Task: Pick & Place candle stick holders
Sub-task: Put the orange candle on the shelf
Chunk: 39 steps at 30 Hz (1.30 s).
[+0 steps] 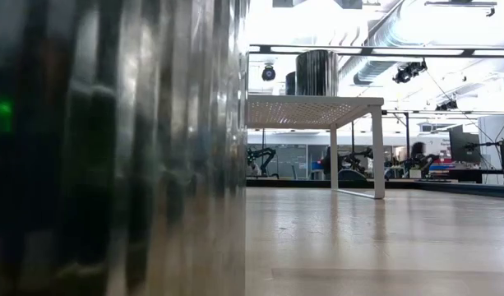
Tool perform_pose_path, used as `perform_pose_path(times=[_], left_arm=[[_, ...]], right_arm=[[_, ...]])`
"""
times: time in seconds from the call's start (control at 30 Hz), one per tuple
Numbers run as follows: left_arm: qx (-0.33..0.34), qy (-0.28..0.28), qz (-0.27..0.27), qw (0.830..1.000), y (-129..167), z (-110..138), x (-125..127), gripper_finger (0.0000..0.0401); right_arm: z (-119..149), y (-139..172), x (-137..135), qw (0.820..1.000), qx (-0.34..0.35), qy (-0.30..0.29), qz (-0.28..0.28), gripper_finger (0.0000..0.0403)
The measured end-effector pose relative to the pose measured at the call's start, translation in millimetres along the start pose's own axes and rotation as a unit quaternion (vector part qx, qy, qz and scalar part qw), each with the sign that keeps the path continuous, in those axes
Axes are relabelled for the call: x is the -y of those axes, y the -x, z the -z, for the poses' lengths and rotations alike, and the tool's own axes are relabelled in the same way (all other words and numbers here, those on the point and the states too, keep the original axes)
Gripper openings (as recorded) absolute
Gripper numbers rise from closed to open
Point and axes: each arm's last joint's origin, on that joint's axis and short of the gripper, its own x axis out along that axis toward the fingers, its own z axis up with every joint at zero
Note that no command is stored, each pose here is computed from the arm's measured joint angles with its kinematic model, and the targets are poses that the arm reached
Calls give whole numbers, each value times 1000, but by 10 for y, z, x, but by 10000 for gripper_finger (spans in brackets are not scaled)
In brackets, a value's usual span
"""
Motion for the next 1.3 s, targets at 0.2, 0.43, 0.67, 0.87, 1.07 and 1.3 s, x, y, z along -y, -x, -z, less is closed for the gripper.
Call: perform_pose_path(times=[0.2, 0.43, 0.67, 0.87, 1.07, 1.3], left_arm=[[-5, 2, 43, 999, -173, -3, -30, 399], [-23, 7, 60, 998, -231, -51, -48, 378], [-29, 7, 62, 998, -237, -50, -49, 356], [-34, 13, 59, 998, -226, -56, -66, 356], [-57, 19, 44, 997, -127, -165, -92, 356], [-75, -5, -34, 997, 37, -363, -74, 355]], right_arm=[[0, 0, -1, 1000, 0, 0, 0, 275], [4, 0, 0, 1000, -2, -14, 1, 275], [7, 0, 0, 1000, -4, -13, 1, 275], [8, 0, 0, 1000, -4, -13, 0, 275], [6, 0, -4, 1000, -3, -9, -6, 275], [3, 82, -157, 992, -1, 119, 30, 275]])
